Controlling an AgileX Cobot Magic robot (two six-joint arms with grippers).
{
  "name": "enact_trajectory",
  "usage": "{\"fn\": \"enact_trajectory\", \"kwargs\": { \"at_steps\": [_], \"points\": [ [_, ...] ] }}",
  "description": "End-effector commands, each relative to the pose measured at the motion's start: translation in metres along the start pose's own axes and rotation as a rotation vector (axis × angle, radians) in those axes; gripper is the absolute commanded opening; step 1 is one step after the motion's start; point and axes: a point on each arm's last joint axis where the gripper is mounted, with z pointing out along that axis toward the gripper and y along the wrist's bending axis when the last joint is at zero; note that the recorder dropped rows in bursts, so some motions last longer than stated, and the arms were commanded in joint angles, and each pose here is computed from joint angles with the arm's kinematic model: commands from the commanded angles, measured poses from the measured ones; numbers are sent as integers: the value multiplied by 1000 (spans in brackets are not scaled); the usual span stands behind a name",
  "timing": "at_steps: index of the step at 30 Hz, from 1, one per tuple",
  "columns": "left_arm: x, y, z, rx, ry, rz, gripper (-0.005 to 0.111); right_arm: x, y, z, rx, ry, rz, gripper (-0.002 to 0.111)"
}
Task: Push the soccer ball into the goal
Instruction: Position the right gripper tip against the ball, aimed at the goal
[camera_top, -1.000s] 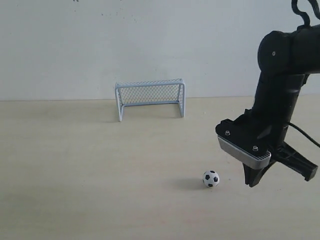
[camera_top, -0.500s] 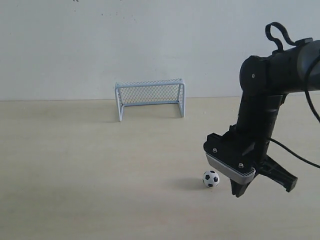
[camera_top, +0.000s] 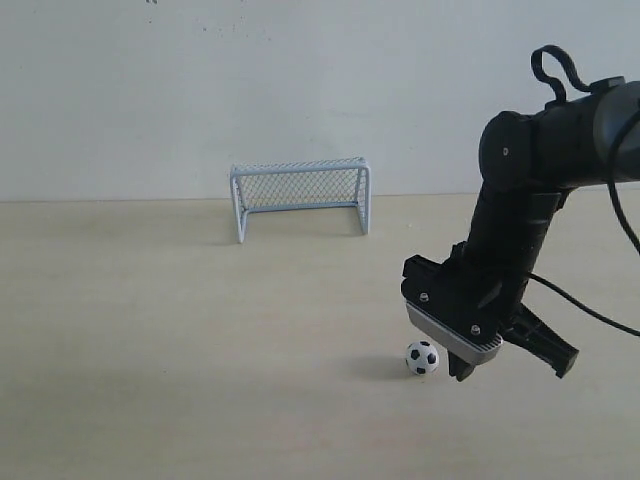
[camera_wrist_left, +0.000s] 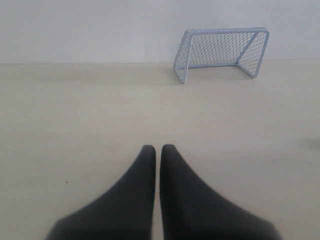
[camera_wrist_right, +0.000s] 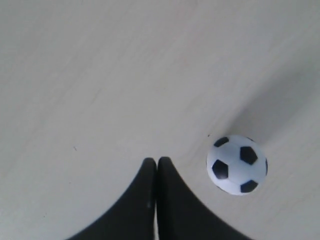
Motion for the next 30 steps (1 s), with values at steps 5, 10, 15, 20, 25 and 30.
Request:
{"fn": "enact_trajectory", "kwargs": {
  "at_steps": [5,10,15,20,25,30],
  "points": [
    [1,0,0,2,1,-3,4,3,0,16,-45,-13,-5,0],
    [1,0,0,2,1,-3,4,6,-4,20,-14,4,-5,0],
    [1,0,0,2,1,-3,4,7,-5,20,-1,12,-12,0],
    [1,0,0,2,1,-3,4,6,-3,20,-23,-1,-10,0],
    [1,0,0,2,1,-3,4,5,5,19,-110,-7,-22,0],
    [1,0,0,2,1,-3,4,6,9,19,-151,1,-6,0]
  ]
}}
